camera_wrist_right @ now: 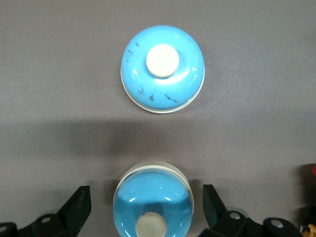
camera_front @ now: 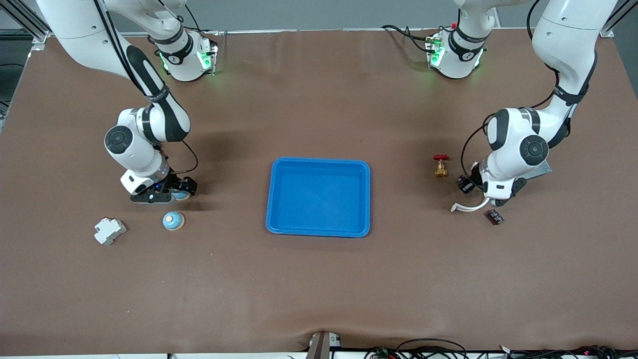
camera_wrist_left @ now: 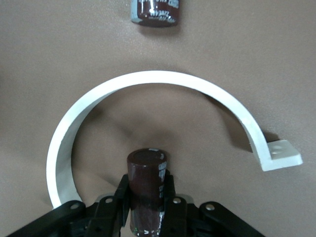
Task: Place electrolytic capacitor and blue bell in tray
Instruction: 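Lift the capacitor with the left gripper while the right gripper grasps the bell, then carry the bell and capacitor over the blue tray with both grippers, then open the left gripper over the tray while the right gripper lowers the bell, then reach the right gripper to the bell while the left gripper reaches the capacitor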
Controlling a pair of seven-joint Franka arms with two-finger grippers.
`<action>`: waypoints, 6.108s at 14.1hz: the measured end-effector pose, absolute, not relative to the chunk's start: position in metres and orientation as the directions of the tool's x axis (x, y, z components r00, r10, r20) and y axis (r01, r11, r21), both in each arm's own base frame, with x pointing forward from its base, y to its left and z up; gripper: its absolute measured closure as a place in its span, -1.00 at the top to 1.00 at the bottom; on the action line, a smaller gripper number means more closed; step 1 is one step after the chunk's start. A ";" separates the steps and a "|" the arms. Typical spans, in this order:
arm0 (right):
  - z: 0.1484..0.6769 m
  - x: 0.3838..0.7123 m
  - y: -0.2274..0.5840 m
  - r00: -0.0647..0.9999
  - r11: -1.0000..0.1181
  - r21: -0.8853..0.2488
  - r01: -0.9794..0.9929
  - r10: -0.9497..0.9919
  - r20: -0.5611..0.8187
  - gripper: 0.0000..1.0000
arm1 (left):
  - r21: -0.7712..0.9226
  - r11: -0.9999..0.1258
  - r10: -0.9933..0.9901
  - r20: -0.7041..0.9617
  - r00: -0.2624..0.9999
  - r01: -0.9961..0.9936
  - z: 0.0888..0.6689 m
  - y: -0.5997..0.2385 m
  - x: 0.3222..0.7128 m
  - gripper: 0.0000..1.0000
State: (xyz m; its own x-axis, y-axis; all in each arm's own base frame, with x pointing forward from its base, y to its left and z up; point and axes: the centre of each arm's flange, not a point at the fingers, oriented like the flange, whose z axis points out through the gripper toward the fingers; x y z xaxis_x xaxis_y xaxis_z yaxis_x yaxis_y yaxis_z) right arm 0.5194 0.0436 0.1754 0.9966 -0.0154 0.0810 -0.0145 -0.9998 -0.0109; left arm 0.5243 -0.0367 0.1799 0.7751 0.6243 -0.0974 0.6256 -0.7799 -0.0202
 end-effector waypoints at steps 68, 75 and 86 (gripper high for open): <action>0.314 0.665 0.252 0.980 -0.979 0.049 -0.198 -0.199 -0.007 1.00 | -0.114 -0.726 0.686 -0.058 0.725 0.678 0.271 0.016 0.657 1.00; 0.284 0.666 0.161 0.996 -0.997 0.023 -0.076 -0.075 0.041 1.00 | -0.139 -0.746 0.662 -0.036 0.749 0.652 0.264 0.020 0.656 1.00; 0.229 0.651 0.042 0.992 -0.998 0.031 0.055 0.058 0.108 1.00 | -0.132 -0.787 0.612 -0.052 0.789 0.602 0.256 0.015 0.657 1.00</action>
